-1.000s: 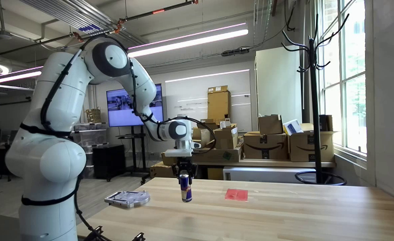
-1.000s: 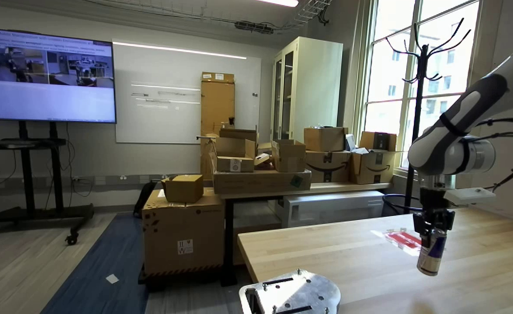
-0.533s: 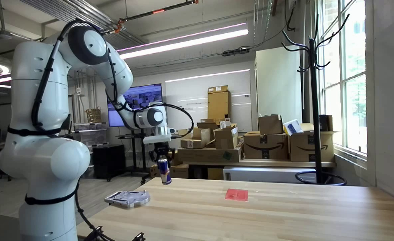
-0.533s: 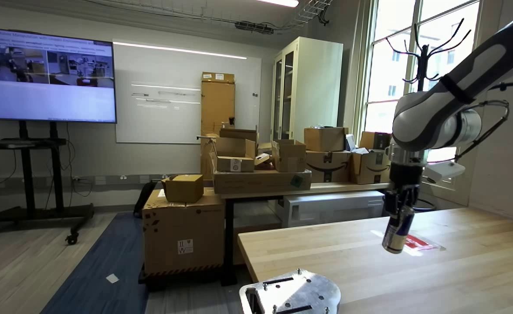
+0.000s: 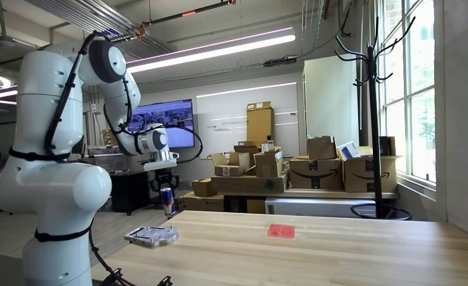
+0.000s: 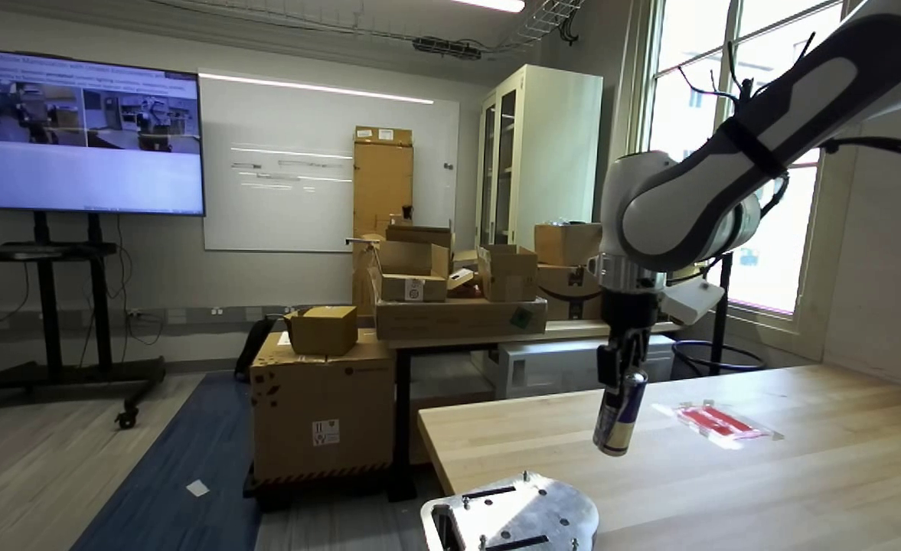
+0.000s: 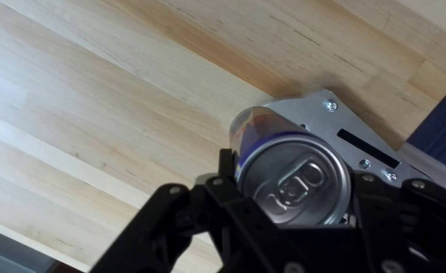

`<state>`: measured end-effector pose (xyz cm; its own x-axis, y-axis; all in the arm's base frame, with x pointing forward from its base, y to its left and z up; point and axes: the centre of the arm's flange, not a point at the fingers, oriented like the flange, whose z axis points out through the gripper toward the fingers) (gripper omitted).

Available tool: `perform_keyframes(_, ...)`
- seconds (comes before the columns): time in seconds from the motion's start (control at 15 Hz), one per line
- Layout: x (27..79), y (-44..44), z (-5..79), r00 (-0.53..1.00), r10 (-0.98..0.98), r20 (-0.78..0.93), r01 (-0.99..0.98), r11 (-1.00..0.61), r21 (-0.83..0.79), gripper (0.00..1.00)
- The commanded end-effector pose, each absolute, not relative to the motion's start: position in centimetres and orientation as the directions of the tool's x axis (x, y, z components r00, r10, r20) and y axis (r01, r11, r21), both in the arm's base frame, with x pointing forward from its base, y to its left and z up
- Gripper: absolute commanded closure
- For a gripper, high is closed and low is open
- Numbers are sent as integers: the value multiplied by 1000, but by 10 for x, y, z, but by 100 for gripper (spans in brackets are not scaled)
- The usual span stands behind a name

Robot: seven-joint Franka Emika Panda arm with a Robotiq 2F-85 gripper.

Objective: Move the can on the table

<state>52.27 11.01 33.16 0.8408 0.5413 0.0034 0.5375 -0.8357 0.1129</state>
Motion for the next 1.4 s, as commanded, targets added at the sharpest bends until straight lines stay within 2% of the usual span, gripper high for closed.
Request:
perform_keyframes(0.0, 553, 154, 331, 818, 575, -36, 574, -807, 138, 67)
perform_keyframes(0.67, 600, 212, 292, 764, 635, -114, 645, -753, 133, 67)
perform_keyframes(1.33, 614, 228, 241, 745, 649, -157, 664, -745, 71, 67)
